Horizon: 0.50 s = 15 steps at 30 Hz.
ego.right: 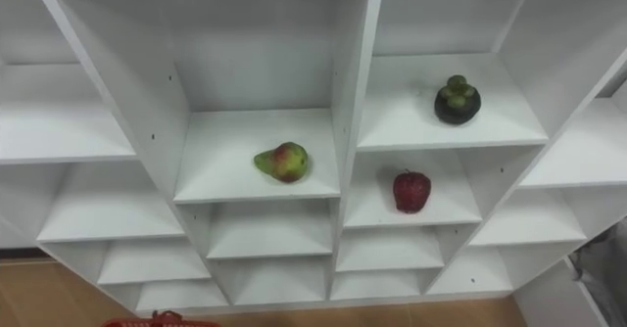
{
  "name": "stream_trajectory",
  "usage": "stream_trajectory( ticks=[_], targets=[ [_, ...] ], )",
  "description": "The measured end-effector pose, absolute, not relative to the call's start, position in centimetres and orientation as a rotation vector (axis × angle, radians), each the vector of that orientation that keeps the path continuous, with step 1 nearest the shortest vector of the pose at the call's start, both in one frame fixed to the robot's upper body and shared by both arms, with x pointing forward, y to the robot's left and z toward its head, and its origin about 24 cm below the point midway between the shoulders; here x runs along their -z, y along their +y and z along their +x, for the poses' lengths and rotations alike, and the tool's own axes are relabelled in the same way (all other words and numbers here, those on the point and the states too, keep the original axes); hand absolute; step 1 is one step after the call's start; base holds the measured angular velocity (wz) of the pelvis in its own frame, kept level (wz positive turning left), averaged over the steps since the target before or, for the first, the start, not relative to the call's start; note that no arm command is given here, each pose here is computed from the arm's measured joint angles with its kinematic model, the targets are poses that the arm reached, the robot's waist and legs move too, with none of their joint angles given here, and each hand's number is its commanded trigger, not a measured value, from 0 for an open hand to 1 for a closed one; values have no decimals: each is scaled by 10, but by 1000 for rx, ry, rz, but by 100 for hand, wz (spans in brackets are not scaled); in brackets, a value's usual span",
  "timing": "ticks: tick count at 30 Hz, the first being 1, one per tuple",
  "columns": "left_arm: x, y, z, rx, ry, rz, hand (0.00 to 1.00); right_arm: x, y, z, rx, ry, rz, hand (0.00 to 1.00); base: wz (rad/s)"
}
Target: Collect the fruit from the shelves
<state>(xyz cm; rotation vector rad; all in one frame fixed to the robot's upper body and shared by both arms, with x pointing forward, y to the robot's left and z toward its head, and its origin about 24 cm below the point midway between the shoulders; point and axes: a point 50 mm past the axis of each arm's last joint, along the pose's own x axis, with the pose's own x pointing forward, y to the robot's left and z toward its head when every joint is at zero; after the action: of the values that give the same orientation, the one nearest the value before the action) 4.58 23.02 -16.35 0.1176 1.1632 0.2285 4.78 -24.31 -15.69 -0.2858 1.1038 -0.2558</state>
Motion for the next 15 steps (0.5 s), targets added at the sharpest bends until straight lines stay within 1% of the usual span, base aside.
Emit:
stream_trajectory(
  ticks=[4,6,11,15],
  targets=[
    [162,230,49,-219,1146,123,100,145,-240,64,218,979,-354,0,-10],
    [161,230,53,-216,1128,122,100,133,-237,79,197,868,-390,0,-7],
    [160,230,56,-212,1103,123,100,113,-231,105,198,699,-414,0,-4],
    [160,230,54,-214,1102,119,100,77,-222,121,229,478,-410,0,0]
  ],
)
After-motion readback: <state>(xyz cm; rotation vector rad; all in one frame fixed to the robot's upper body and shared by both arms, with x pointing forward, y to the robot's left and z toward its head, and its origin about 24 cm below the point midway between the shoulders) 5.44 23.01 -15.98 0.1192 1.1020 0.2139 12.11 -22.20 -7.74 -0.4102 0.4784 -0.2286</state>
